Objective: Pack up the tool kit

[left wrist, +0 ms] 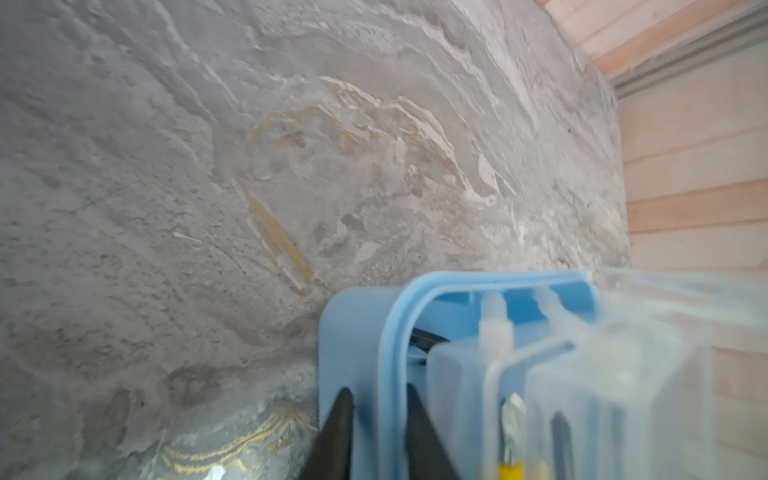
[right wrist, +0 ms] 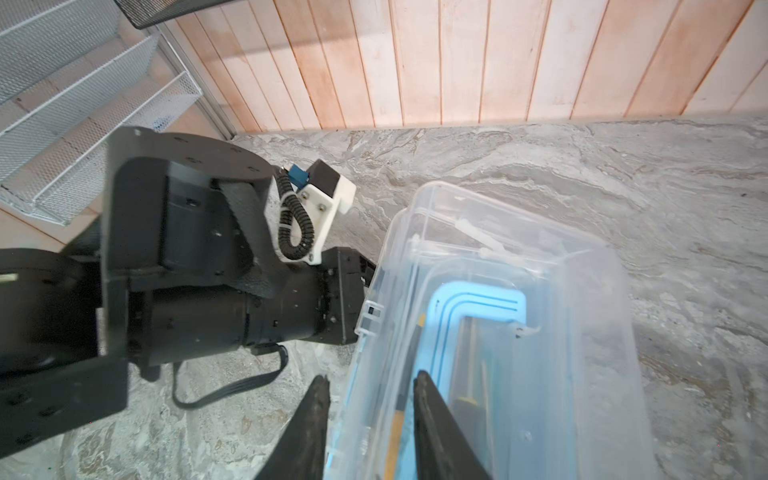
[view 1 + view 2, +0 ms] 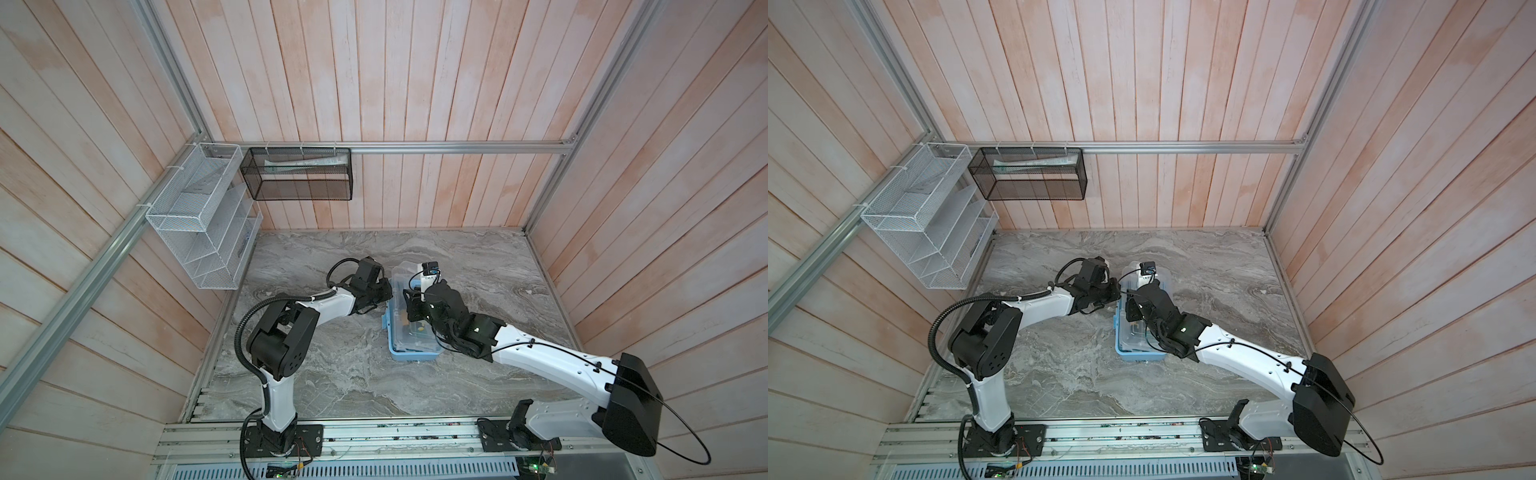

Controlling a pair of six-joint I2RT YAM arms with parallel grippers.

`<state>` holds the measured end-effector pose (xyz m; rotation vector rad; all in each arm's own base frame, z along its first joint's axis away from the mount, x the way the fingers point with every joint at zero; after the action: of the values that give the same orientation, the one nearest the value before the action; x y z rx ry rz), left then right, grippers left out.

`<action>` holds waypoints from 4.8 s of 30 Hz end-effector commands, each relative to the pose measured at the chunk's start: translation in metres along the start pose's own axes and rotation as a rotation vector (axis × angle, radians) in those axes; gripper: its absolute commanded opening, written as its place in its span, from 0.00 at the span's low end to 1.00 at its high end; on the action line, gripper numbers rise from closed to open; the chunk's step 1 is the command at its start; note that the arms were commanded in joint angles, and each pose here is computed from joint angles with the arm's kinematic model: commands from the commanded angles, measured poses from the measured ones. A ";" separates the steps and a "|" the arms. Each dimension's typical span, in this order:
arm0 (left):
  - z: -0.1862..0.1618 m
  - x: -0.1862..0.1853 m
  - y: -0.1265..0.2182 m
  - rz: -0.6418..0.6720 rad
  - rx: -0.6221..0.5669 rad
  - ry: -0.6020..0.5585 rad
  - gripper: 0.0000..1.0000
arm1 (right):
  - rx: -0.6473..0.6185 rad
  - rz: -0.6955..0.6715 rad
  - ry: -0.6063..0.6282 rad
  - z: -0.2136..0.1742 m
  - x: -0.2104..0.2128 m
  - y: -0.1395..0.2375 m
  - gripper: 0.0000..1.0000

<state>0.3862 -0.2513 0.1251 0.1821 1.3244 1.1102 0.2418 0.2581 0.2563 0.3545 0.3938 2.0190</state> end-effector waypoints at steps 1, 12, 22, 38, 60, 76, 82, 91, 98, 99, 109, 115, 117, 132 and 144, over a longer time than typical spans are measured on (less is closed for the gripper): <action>0.026 -0.040 0.025 -0.126 -0.098 -0.014 0.46 | 0.005 0.013 -0.029 -0.001 -0.005 0.004 0.33; 0.034 -0.028 0.056 -0.096 -0.178 -0.053 0.58 | 0.067 0.046 -0.067 -0.015 -0.023 0.000 0.33; -0.004 -0.006 0.100 -0.153 -0.101 -0.104 0.59 | 0.149 -0.003 -0.189 -0.046 -0.065 0.019 0.35; -0.048 0.005 0.096 -0.236 0.045 -0.068 0.57 | 0.206 0.115 -0.298 -0.064 -0.083 -0.024 0.36; -0.040 0.026 0.092 -0.112 -0.032 -0.145 0.67 | 0.135 0.173 -0.287 -0.022 -0.099 -0.056 0.34; -0.100 0.068 0.093 0.064 -0.195 -0.347 0.84 | 0.064 0.081 -0.289 -0.028 -0.109 -0.015 0.40; -0.101 0.071 0.082 0.118 -0.251 -0.412 0.84 | 0.061 0.060 -0.292 -0.035 -0.114 -0.012 0.40; -0.105 0.068 0.066 0.094 -0.256 -0.471 0.83 | 0.059 0.047 -0.297 -0.039 -0.121 -0.011 0.38; -0.111 0.071 0.052 0.097 -0.240 -0.471 0.83 | 0.068 0.042 -0.309 -0.044 -0.125 -0.014 0.37; -0.111 0.072 0.050 0.100 -0.241 -0.467 0.83 | 0.067 0.043 -0.310 -0.044 -0.126 -0.015 0.37; -0.111 0.080 0.036 0.142 -0.249 -0.442 0.81 | 0.074 0.055 -0.321 -0.047 -0.127 -0.017 0.35; -0.099 0.086 0.039 0.169 -0.285 -0.406 0.80 | 0.070 0.059 -0.322 -0.045 -0.126 -0.017 0.34; -0.092 0.089 0.039 0.164 -0.282 -0.373 0.80 | 0.070 0.060 -0.321 -0.045 -0.126 -0.017 0.34; -0.071 0.051 0.067 -0.025 -0.333 -0.355 0.78 | 0.074 0.070 -0.327 -0.047 -0.125 -0.015 0.31; -0.072 0.042 0.081 -0.190 -0.244 -0.192 0.70 | 0.104 0.111 -0.339 -0.055 -0.121 -0.019 0.31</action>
<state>0.2826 -0.2066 0.1205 0.0462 0.9264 1.1575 0.2903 0.1509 0.1962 0.7537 0.2628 1.9886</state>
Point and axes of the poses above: each gripper's point midway between its finger pads, its own y axis back along the fingers, its own x axis along the line the jaws close on, z = x × y, the point moved 7 cm from there along y, back along the fingers, and after that the axes turned 13 degrees about y, right-handed, at the moved point
